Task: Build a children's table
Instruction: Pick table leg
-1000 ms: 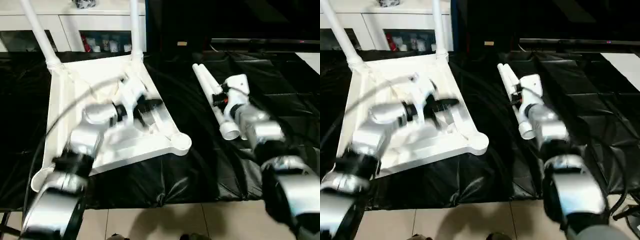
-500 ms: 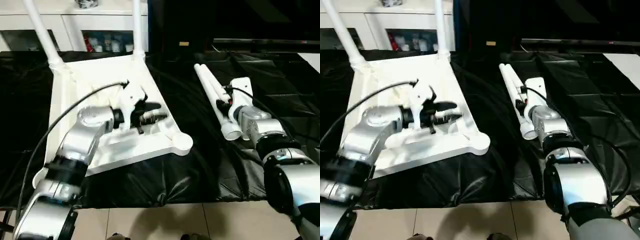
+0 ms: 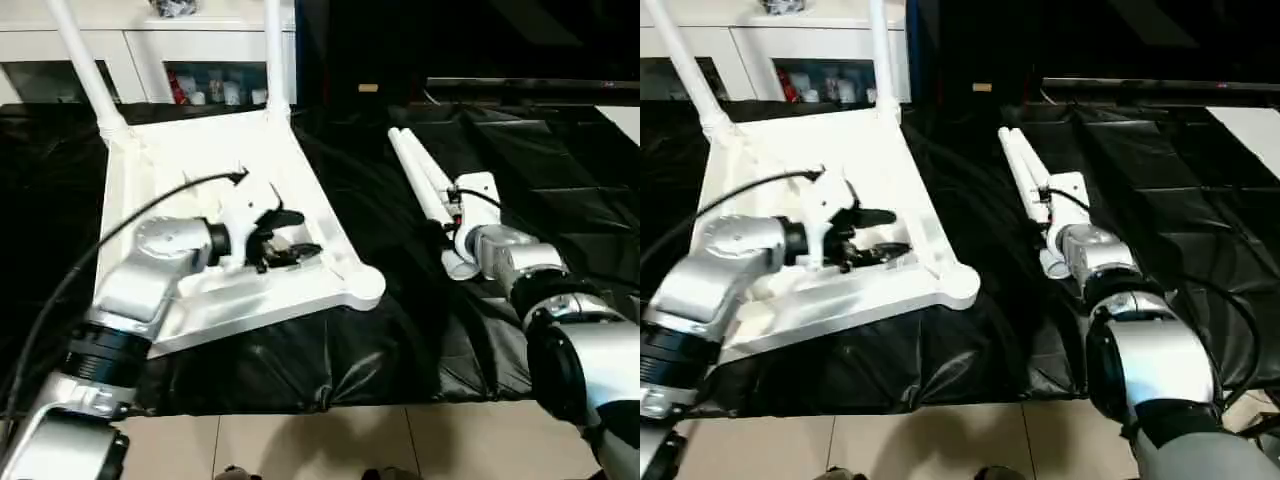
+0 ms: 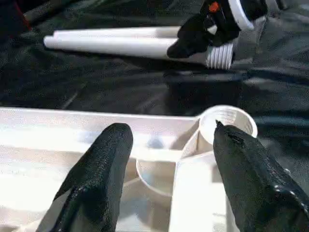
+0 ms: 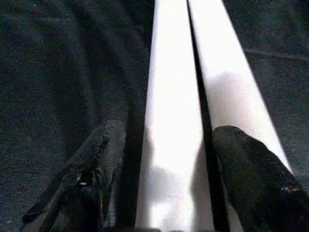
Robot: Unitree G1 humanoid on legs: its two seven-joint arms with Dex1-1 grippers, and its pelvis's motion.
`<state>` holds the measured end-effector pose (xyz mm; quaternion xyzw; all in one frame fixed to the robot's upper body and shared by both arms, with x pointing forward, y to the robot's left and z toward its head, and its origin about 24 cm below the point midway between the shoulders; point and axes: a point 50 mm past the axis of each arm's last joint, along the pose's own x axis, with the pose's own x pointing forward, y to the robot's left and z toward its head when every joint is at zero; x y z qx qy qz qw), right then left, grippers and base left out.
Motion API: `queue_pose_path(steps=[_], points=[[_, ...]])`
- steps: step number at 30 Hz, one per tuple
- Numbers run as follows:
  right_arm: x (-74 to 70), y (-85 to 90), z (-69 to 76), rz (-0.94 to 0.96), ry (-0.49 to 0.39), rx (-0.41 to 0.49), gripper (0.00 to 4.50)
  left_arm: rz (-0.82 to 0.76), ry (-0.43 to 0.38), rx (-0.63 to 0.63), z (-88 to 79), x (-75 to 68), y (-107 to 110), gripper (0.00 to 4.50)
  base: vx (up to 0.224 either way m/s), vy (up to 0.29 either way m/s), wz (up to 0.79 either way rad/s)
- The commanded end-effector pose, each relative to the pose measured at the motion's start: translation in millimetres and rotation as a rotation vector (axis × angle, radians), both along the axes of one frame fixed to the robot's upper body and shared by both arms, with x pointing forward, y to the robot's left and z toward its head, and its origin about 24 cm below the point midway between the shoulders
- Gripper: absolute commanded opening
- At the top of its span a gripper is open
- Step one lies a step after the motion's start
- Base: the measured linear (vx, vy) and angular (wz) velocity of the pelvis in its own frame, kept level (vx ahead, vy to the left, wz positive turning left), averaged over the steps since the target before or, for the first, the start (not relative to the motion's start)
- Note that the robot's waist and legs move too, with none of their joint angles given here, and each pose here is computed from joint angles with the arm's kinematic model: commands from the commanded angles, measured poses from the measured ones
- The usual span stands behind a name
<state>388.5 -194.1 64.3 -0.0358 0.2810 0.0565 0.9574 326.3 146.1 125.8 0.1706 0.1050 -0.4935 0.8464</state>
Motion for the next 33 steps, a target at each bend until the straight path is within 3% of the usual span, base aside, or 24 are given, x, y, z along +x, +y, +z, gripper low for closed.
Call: queue_pose_path(steps=[1, 5, 6, 11, 16, 28, 33], points=[[0.8, -0.9, 3.2, -0.013, 0.029, 0.023, 3.31, -0.021, -0.004, 0.016, 6.2, -2.2, 1.2, 3.04, 0.0, 0.0, 0.0], [0.5, -1.3, 4.5, -0.023, 0.06, 0.052, 3.31, -0.052, 0.017, 0.037, 9.6, -6.1, 5.6, 3.04, 0.0, 0.0, 0.0], [-0.8, 0.5, 3.8, -0.026, 0.095, 0.111, 3.31, -0.083, 0.041, 0.046, 10.9, -8.8, 7.4, 3.04, 0.0, 0.0, 0.0], [-8.8, -1.1, -1.9, -0.048, 0.225, 0.215, 3.31, -0.202, 0.129, 0.104, 14.4, -18.2, 13.4, 3.04, 0.0, 0.0, 0.0], [-13.9, -5.2, -5.5, -0.006, 0.29, 0.17, 2.94, -0.23, 0.159, 0.134, 18.9, -19.9, 17.1, 3.04, 0.0, 0.0, 0.0], [-17.2, -12.3, -8.6, -0.044, 0.311, 0.158, 2.07, -0.253, 0.215, 0.106, 20.9, -20.9, 9.7, 3.04, 0.0, 0.0, 0.0], [-12.7, -12.7, -2.8, -0.063, 0.259, 0.191, 1.91, -0.183, 0.154, 0.096, 22.1, -13.3, 10.5, 3.04, 0.0, 0.0, 0.0]])
